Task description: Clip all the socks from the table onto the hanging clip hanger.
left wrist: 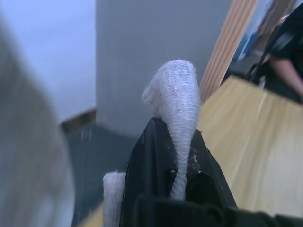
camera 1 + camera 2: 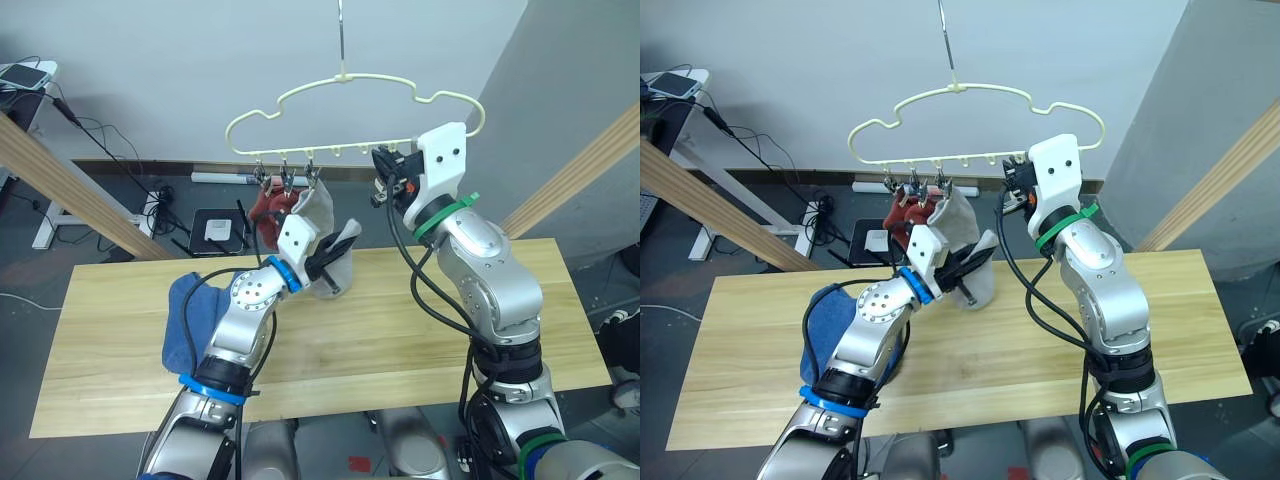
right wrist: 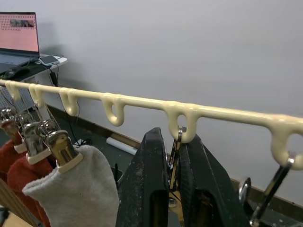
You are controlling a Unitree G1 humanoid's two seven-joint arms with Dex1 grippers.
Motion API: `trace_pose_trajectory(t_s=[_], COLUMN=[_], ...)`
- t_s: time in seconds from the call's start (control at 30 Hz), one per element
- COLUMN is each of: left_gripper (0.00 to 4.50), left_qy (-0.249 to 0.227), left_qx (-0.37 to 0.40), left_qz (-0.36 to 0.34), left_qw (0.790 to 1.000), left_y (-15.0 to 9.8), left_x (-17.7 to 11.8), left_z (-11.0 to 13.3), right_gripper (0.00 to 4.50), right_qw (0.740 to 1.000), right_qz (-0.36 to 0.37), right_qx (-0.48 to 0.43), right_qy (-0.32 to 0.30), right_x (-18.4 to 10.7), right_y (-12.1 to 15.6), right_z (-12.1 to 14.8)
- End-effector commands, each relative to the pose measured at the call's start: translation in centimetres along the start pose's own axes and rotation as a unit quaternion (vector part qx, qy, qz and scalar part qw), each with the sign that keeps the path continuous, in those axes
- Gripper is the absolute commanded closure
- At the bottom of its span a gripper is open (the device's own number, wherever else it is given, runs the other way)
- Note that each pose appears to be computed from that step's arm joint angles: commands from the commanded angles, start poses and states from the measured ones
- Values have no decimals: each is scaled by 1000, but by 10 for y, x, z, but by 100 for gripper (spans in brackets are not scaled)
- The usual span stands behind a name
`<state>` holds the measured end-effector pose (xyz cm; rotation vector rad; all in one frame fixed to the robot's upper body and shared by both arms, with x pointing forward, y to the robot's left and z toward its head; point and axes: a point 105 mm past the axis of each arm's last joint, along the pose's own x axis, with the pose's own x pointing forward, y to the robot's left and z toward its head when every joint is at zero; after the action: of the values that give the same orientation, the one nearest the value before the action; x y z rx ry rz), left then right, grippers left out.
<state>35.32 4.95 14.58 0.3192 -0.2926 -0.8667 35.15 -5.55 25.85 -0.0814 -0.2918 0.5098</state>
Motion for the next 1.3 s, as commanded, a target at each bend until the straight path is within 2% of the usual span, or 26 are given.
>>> trace_pose_trajectory(t_s=[0.03,0.2,0.37,0.57,0.97,1.23,1.3], left_gripper=[448,448,448,448,448,448,450], left_qy=[-14,-26,-50,-79,-110,-114,-112], left_qx=[32,50,38,29,-8,-16,-18], left_qz=[2,19,39,30,24,28,29], left_qw=[999,998,997,996,994,993,993], left_y=[-3,3,11,9,10,12,12], left_x=[8,17,24,27,27,30,31], left_z=[6,11,25,39,52,55,56], right_gripper=[450,450,450,450,450,450,379], right_qw=[999,998,998,998,998,998,998], right_qz=[21,35,47,47,48,47,48], right_qx=[8,25,31,29,28,36,44], right_qy=[-44,-37,-28,-25,-18,-12,-17], right_x=[-4,-5,-5,-6,-6,-6,-6], right_y=[9,15,19,19,18,17,18], right_z=[25,24,21,20,16,13,15])
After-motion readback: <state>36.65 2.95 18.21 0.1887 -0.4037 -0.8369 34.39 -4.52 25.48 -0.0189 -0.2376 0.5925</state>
